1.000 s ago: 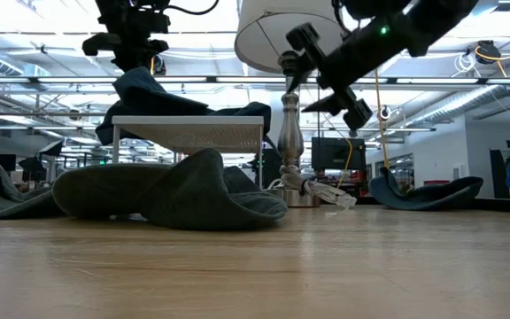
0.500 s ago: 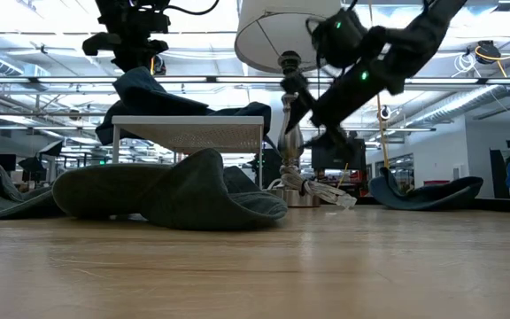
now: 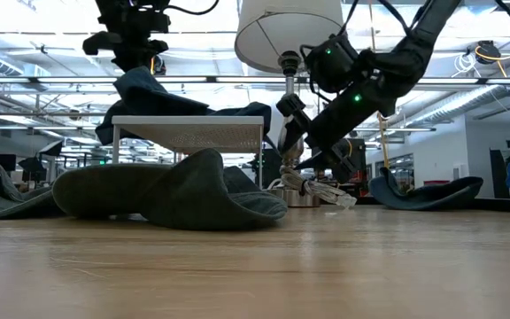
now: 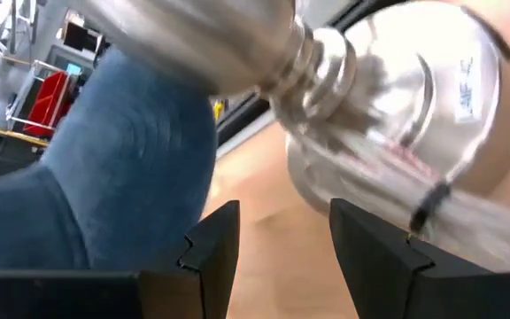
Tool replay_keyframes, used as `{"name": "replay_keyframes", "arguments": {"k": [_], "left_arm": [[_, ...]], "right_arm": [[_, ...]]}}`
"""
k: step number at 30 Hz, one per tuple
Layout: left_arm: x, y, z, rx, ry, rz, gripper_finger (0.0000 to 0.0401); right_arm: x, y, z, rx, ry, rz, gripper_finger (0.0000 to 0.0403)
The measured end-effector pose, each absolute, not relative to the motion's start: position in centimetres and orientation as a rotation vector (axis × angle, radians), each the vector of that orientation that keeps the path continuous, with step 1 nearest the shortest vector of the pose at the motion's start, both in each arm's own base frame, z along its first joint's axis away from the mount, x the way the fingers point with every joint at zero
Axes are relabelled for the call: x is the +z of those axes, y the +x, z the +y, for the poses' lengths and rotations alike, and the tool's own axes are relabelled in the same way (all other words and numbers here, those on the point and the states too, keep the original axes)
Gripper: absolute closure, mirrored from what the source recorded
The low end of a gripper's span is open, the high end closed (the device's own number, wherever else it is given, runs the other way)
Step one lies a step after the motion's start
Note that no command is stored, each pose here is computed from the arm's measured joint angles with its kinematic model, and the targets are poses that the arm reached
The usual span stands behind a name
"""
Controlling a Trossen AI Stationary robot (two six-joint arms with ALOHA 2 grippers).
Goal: Pick & Place hat
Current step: Stack the bottom blue cap on the blue cap on the shelf
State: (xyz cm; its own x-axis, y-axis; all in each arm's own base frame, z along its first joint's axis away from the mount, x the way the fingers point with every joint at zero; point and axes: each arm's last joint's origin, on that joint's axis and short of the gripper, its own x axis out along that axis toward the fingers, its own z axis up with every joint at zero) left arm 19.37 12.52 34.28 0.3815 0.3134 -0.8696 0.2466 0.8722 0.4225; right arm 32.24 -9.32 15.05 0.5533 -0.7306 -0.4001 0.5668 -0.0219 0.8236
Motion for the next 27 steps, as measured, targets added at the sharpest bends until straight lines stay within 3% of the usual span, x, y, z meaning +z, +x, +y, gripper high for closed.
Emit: {"name": "replay_keyframes", "arguments": {"k": [16,27], "left_arm": [[38.1,16.0,10.2,0.207,0.561,0.972,0.04],[38.7,15.1,9.7,0.239,0.558,0.934,0.04]], "right_arm": [[19.5,35.3,-11.3,-0.853,1.079,-0.165,0.0234],[19.7,35.6,-10.2,-0.918,1.033,-0.089,0.0234]]}}
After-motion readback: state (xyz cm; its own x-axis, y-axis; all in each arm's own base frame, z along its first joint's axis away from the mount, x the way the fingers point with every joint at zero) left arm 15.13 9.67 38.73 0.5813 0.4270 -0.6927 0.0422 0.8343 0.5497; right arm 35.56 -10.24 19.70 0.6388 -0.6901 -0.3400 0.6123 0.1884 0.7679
